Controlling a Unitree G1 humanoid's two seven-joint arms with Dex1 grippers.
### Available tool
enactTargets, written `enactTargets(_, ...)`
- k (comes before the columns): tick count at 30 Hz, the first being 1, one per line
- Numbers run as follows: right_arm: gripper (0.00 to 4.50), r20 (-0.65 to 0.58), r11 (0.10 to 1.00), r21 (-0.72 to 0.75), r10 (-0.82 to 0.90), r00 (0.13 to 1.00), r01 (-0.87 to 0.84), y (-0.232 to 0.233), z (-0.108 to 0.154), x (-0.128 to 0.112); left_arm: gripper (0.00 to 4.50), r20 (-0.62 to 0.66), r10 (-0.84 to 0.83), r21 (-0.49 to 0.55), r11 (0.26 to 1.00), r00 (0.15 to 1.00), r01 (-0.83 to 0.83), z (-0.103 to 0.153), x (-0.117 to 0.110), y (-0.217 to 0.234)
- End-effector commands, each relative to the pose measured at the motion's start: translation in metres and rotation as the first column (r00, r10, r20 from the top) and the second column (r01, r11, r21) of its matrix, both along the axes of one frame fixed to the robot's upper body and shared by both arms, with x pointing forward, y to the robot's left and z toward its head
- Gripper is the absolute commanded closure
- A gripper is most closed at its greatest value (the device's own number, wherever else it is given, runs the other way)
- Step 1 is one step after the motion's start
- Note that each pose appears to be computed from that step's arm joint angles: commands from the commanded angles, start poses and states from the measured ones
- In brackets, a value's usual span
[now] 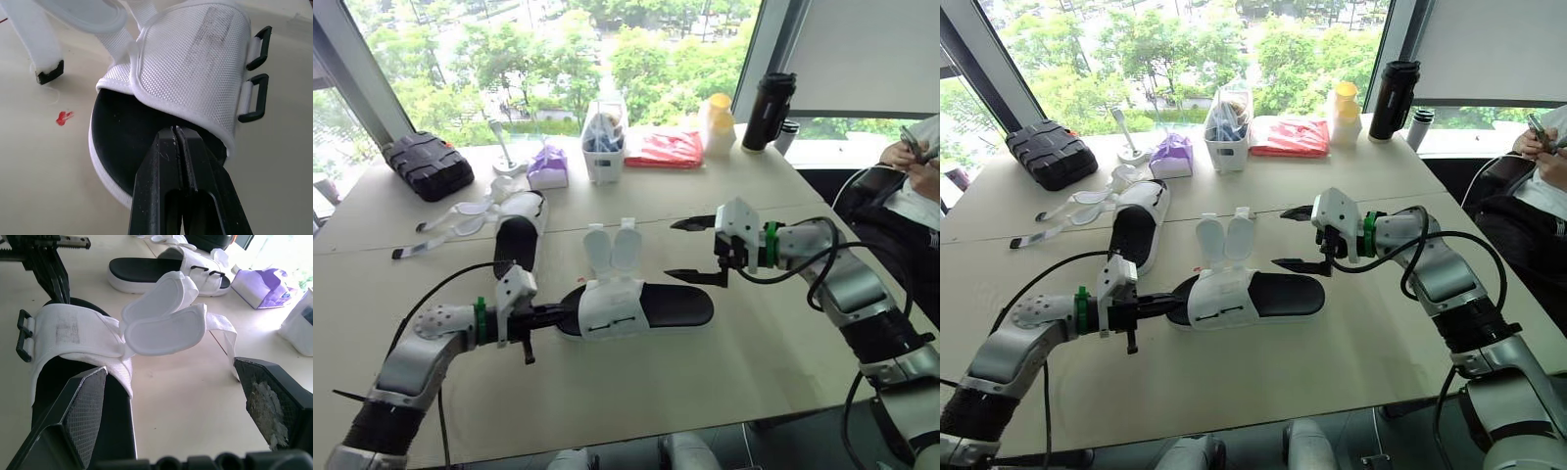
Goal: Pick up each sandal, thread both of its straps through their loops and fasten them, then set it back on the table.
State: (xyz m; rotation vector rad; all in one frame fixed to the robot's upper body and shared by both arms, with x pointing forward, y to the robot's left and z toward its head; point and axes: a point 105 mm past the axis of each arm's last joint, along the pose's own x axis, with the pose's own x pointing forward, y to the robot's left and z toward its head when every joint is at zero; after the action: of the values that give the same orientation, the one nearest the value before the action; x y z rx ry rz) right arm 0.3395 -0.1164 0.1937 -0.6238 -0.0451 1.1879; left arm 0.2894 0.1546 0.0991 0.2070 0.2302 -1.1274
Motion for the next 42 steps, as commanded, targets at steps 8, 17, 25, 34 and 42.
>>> enactTargets(8,0.00,-0.105,0.987,0.095,-0.122,0.987,0.132,-0.003,0.014,0.020,4.44,-0.011,-0.082,0.020,0.996,0.997,0.083,-0.012,0.012,-0.026)
enactTargets(17,0.00,-0.732,0.890,0.270,-0.058,0.679,0.367,0.029,-0.001,0.046,4.44,-0.019,-0.086,0.009,0.996,0.996,0.086,-0.014,0.014,-0.030)
enactTargets(25,0.00,-0.880,0.891,0.234,0.024,0.475,0.389,0.057,-0.009,0.050,4.44,-0.007,-0.077,0.012,0.997,0.997,0.077,-0.010,0.016,-0.030)
enactTargets(34,0.00,-0.901,0.824,0.279,0.047,0.430,0.493,0.079,-0.002,0.073,4.44,-0.004,-0.071,0.008,0.997,0.997,0.071,-0.010,0.013,-0.031)
enactTargets(42,0.00,-0.881,0.775,0.319,0.032,0.471,0.545,0.085,0.006,0.087,4.44,-0.003,-0.067,0.007,0.998,0.998,0.067,-0.010,0.013,-0.032)
